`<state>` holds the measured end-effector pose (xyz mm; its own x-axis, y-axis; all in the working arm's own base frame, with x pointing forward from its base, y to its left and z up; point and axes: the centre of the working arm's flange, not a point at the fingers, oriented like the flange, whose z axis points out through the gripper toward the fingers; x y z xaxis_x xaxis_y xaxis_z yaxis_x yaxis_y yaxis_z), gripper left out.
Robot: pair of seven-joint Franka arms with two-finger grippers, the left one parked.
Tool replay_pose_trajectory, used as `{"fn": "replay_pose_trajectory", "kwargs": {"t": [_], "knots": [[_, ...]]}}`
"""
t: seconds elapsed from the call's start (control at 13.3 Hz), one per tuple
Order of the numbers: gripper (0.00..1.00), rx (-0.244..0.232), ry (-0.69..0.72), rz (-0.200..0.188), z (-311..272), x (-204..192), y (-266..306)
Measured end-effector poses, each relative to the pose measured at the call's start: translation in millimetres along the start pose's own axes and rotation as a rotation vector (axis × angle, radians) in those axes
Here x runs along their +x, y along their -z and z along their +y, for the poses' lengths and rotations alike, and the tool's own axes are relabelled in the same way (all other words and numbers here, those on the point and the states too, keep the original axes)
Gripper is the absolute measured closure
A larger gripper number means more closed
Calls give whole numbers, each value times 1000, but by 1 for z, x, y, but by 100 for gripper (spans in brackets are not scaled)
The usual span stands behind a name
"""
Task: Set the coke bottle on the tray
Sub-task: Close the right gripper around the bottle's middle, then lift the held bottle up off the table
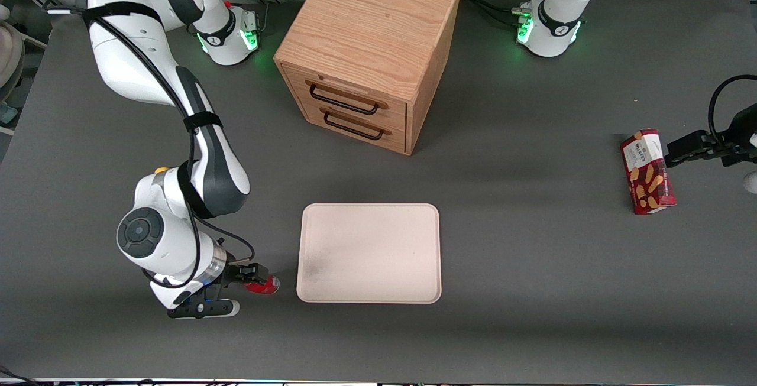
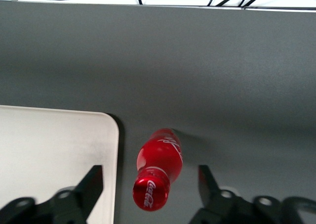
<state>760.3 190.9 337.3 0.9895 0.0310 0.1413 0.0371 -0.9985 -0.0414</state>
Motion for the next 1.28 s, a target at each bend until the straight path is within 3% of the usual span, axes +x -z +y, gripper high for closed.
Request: {"fn": "replay_pose_trajectory", "kwargs": {"t": [0.08,0.3,0.6,0.83,1.28], "knots": [[28,0,0,1,0,0,0],[68,-1,1,1,0,0,0],[69,-4,3,2,0,0,1],[69,-12,4,-40,0,-4,12],[69,-25,9,-85,3,-17,115]]}}
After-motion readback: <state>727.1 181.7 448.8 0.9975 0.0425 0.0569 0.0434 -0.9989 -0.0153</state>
